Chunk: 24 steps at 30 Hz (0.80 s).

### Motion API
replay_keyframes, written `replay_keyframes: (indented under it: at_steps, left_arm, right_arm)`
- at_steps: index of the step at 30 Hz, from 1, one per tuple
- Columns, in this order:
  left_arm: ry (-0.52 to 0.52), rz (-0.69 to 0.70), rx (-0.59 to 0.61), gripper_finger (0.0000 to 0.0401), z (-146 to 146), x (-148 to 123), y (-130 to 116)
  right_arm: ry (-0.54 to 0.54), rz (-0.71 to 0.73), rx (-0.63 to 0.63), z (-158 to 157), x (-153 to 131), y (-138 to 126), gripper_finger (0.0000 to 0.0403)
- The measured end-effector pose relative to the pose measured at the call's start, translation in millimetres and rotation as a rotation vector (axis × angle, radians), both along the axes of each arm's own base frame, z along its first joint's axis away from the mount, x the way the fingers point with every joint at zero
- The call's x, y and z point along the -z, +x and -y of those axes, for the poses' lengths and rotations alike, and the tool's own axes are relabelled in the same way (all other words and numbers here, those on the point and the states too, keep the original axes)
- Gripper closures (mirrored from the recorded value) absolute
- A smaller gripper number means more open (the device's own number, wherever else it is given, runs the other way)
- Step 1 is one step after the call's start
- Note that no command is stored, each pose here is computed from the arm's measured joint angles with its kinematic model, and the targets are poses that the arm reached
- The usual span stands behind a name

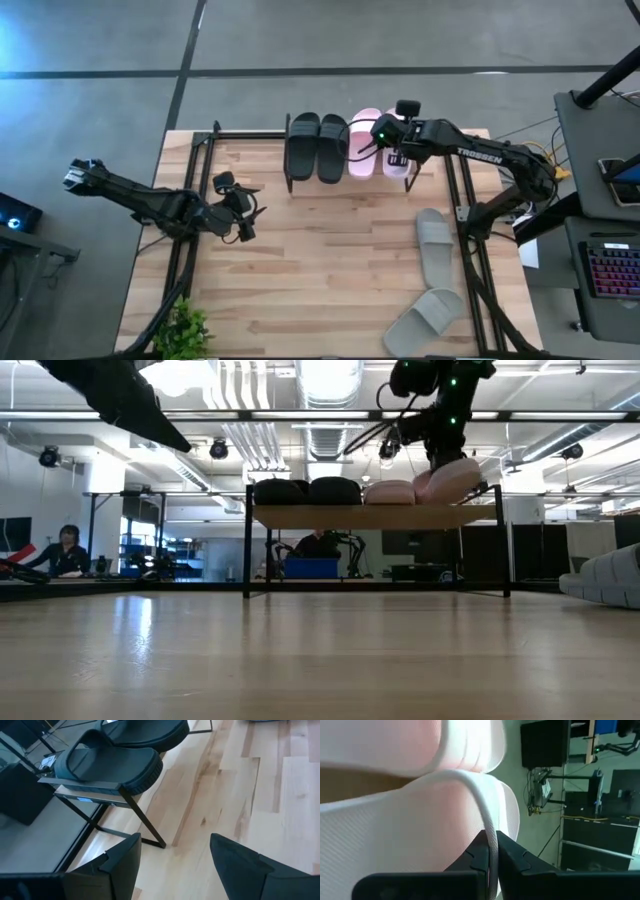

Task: Pick and place slides into the shelf
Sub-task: Put the pink slide on the shelf

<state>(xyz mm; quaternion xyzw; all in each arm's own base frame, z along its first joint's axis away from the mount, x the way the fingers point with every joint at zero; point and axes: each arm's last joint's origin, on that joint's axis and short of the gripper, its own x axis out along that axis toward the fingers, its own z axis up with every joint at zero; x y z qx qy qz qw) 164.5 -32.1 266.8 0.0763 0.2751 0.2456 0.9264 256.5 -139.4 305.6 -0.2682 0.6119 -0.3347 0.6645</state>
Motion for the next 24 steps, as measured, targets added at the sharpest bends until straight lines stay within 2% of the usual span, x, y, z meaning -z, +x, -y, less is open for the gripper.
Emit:
replay_keyframes:
  at_steps: [6,13,19,24]
  left_arm:
    - [0.000,-0.003,0.000,0.0178,-0.1,0.2,-0.1]
    - [0.000,-0.003,0.001,0.0178,-0.1,0.2,-0.1]
    - [0.000,-0.004,0.001,0.0178,0.0,0.2,-0.2]
    - [0.000,-0.004,0.001,0.0178,0.0,0.3,-0.2]
  right_arm:
    - [0.019,-0.038,0.015,3.3,13.6,-4.8,0.0390]
    - [0.018,-0.032,0.016,3.6,15.1,-4.4,0.0383]
    - [0.023,-0.025,0.023,3.7,15.9,-4.7,0.0313]
    - [-0.044,-0.046,0.069,2.2,10.5,-7.8,0.0251]
